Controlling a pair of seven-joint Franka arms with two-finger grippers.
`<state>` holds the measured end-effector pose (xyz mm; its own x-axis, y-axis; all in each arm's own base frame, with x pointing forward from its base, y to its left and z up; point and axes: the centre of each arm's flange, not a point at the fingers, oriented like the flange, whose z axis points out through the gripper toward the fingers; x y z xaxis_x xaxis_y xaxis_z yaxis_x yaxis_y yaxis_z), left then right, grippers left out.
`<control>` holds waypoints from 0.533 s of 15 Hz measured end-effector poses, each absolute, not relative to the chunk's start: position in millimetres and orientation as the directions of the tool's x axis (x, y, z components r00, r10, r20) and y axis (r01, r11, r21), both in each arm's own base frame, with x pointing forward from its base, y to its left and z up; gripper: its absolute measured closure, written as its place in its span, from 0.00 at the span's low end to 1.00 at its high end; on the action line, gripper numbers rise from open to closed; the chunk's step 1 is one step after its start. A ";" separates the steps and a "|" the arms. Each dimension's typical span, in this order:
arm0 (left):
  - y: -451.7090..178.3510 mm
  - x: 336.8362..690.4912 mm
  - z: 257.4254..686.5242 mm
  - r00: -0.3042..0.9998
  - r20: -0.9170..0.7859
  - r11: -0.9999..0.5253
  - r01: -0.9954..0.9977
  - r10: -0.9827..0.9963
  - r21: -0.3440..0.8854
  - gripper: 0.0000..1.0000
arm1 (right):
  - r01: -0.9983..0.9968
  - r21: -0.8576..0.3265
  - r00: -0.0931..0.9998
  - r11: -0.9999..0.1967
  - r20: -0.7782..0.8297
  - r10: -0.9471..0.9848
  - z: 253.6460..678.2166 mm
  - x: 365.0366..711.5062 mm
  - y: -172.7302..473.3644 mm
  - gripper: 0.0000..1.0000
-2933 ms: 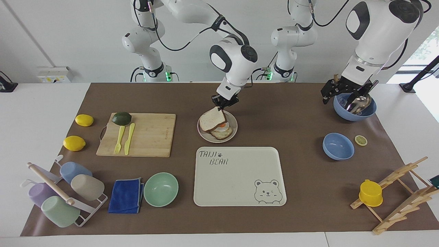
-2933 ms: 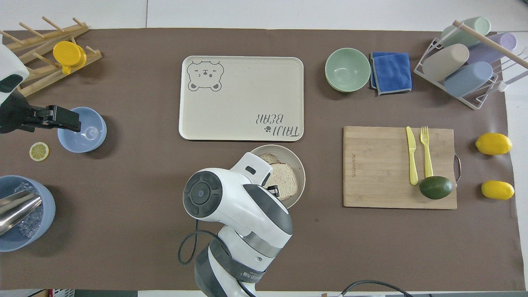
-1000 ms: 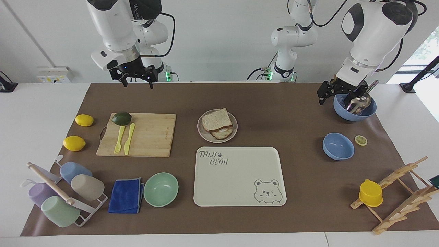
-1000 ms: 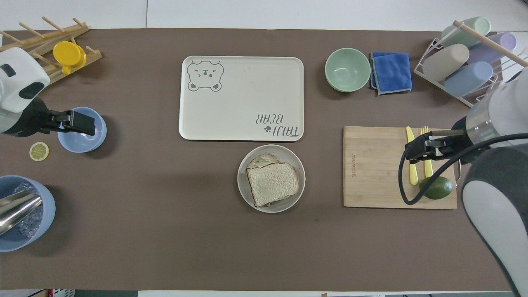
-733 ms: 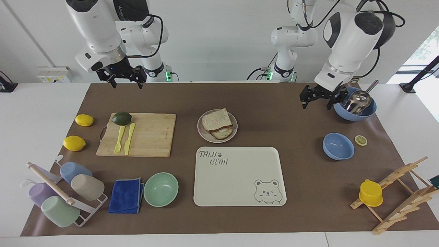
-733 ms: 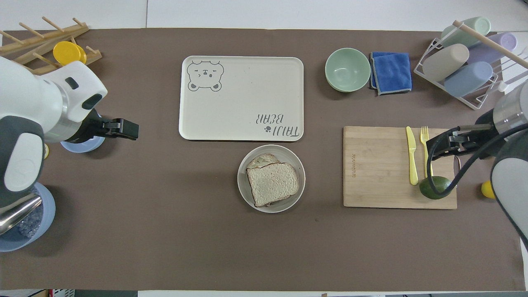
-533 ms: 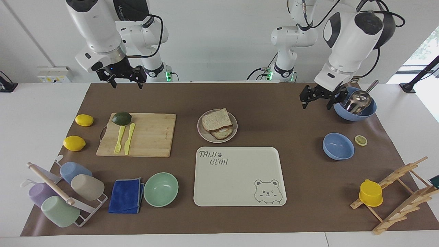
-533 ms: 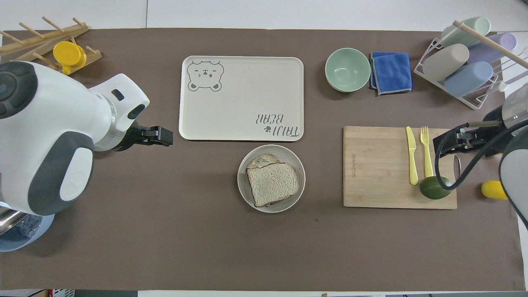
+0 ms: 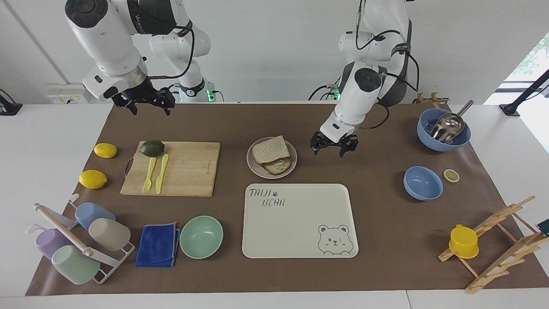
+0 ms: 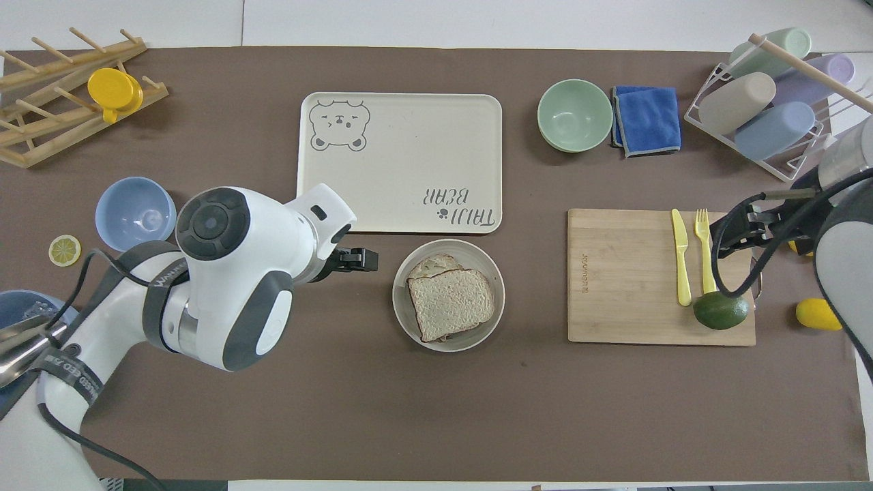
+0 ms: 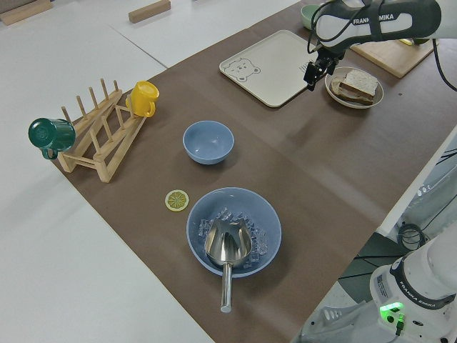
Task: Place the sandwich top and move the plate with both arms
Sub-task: 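Reach the left gripper to the plate rim and grasp it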
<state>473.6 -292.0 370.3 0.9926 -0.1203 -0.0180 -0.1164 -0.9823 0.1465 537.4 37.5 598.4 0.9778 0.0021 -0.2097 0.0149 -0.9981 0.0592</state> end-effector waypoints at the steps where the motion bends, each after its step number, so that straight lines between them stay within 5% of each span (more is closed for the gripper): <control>1: -299.3 462.3 358.7 0.993 -0.027 -0.983 -0.108 -0.113 0.146 0.00 | 0.016 0.059 0.978 -0.998 -0.210 0.003 598.6 537.4 37.2 0.00; 8: -320.2 425.2 327.5 0.996 -0.072 -0.986 -0.036 -0.048 0.161 0.01 | 0.019 0.052 0.983 -0.998 -0.184 0.009 601.4 541.4 24.1 0.00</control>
<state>425.2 -320.2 327.5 0.9963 -0.0482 -0.0719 -0.0360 -0.9862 0.1614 541.4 24.1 601.4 0.9828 0.0094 -0.1844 0.0192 -0.9985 0.0518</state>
